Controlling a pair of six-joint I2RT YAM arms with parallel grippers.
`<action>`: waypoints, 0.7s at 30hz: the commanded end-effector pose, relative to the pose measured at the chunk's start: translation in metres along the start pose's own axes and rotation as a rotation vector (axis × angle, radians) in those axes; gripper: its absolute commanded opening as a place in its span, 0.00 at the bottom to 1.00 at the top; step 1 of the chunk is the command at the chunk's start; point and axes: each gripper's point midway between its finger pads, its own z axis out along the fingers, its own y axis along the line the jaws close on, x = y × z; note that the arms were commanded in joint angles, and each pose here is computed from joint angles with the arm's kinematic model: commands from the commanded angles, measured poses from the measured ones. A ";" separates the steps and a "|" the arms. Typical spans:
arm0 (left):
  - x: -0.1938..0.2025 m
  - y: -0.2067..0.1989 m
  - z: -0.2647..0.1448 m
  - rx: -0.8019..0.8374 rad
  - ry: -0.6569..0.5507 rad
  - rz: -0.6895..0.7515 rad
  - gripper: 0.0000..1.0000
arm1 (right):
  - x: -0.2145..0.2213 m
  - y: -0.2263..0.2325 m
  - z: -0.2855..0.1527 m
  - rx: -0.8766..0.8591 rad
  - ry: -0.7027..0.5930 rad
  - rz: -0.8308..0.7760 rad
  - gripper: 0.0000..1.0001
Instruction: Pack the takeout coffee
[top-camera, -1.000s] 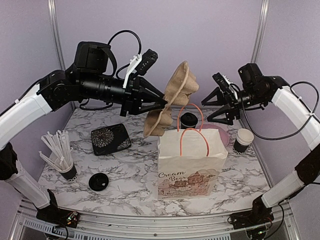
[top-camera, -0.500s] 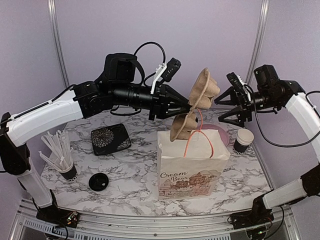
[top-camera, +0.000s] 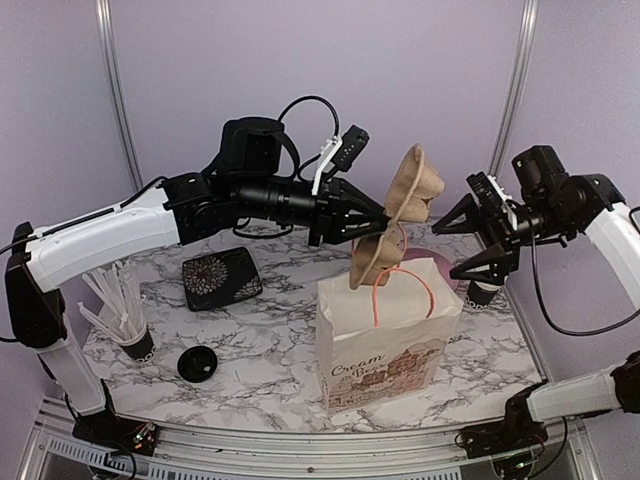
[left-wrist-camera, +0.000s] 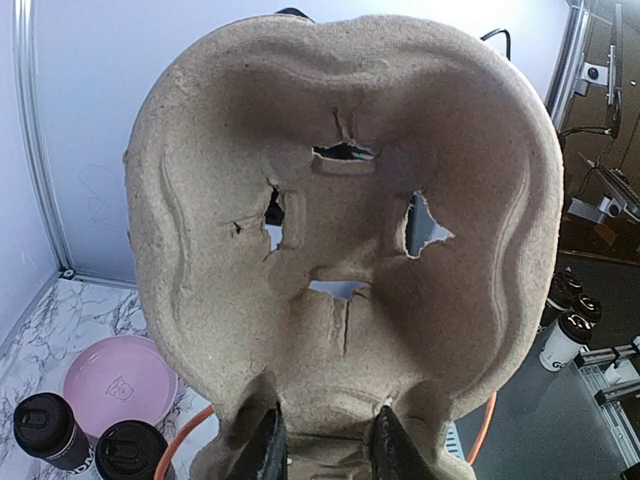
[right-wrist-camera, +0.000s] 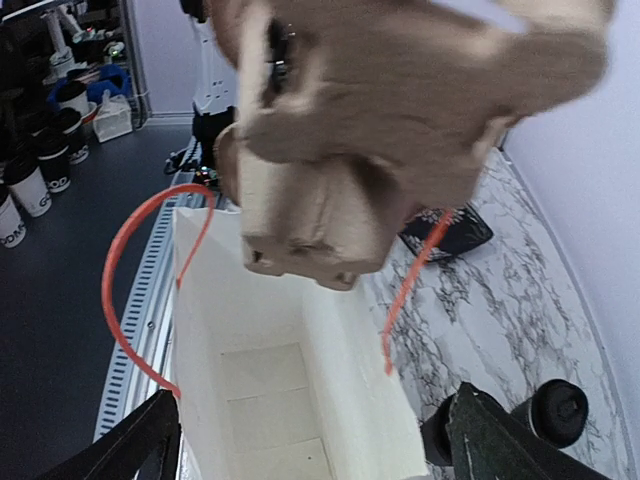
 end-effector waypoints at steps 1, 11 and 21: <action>-0.029 -0.013 -0.013 0.004 -0.085 0.029 0.25 | -0.002 0.048 0.009 -0.113 -0.011 -0.059 0.91; -0.013 -0.011 0.004 -0.046 -0.072 -0.052 0.24 | 0.008 0.105 0.044 -0.332 0.063 -0.115 0.88; 0.037 -0.021 0.014 -0.114 0.115 -0.104 0.24 | -0.011 0.134 0.031 -0.429 0.017 -0.196 0.95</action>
